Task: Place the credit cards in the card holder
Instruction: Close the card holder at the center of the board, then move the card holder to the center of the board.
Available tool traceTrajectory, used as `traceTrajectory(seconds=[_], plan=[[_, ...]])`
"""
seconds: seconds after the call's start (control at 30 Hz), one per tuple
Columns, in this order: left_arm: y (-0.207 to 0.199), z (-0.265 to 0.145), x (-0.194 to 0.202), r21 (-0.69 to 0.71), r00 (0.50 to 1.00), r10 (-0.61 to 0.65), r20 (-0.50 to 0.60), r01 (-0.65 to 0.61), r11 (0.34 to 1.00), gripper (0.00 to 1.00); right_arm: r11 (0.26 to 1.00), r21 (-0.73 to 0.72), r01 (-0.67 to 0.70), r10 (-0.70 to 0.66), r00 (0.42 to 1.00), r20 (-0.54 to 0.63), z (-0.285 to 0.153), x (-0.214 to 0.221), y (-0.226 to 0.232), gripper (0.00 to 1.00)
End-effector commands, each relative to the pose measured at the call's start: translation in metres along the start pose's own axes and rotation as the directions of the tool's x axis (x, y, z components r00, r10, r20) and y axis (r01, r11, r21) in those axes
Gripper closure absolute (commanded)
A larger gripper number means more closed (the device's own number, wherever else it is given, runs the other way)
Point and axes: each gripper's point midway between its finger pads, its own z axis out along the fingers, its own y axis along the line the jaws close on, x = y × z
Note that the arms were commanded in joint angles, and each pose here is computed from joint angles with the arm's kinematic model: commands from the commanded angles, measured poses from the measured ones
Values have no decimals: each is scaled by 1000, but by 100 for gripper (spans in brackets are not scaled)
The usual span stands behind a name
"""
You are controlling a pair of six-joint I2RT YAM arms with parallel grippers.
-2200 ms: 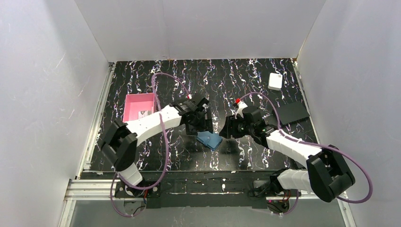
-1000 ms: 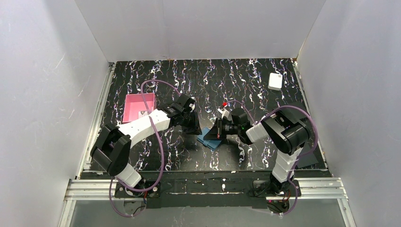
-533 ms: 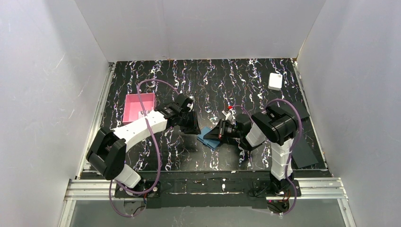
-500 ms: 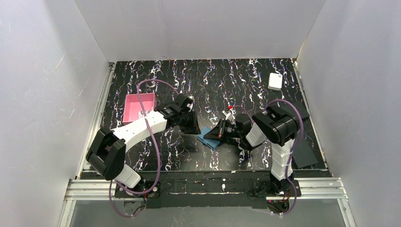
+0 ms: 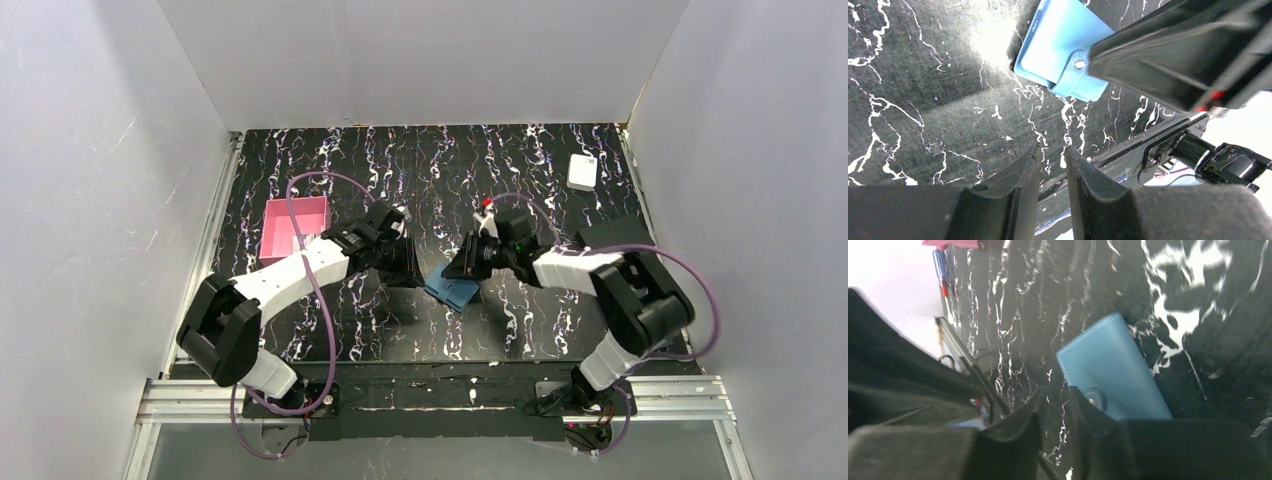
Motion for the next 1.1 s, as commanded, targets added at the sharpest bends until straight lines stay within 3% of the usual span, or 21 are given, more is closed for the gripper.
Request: traceTrajectory(seconds=[0.0, 0.2, 0.37, 0.47, 0.63, 0.73, 0.9, 1.07], plan=[[-5, -16, 2, 36, 1000, 9, 22, -10, 999, 74, 958, 106, 268, -266, 963, -35, -36, -18, 17, 54], [-8, -18, 8, 71, 1000, -6, 13, 5, 997, 61, 898, 166, 407, -390, 912, -124, -51, -7, 5, 33], [-13, -30, 11, 100, 1000, 2, 21, -4, 995, 40, 781, 323, 535, -519, 843, -141, -61, -3, -1, 11], [-16, -44, 12, 117, 999, 21, 40, -26, 993, 36, 691, 415, 592, -586, 795, -158, -59, 0, -7, 2], [-8, -71, 17, 89, 994, 52, 93, -60, 994, 34, 521, 478, 707, -694, 677, -245, -45, 9, -6, 2], [6, -89, 20, 39, 987, 56, 153, -63, 997, 32, 457, 474, 753, -734, 620, -277, -35, 12, -4, 4], [35, -117, 27, -33, 964, 43, 264, -36, 999, 27, 446, 447, 775, -732, 603, -315, -12, 12, 0, 17], [45, -128, 37, -26, 955, 34, 294, -28, 999, 24, 418, 467, 779, -721, 598, -351, 12, 13, -3, 21]])
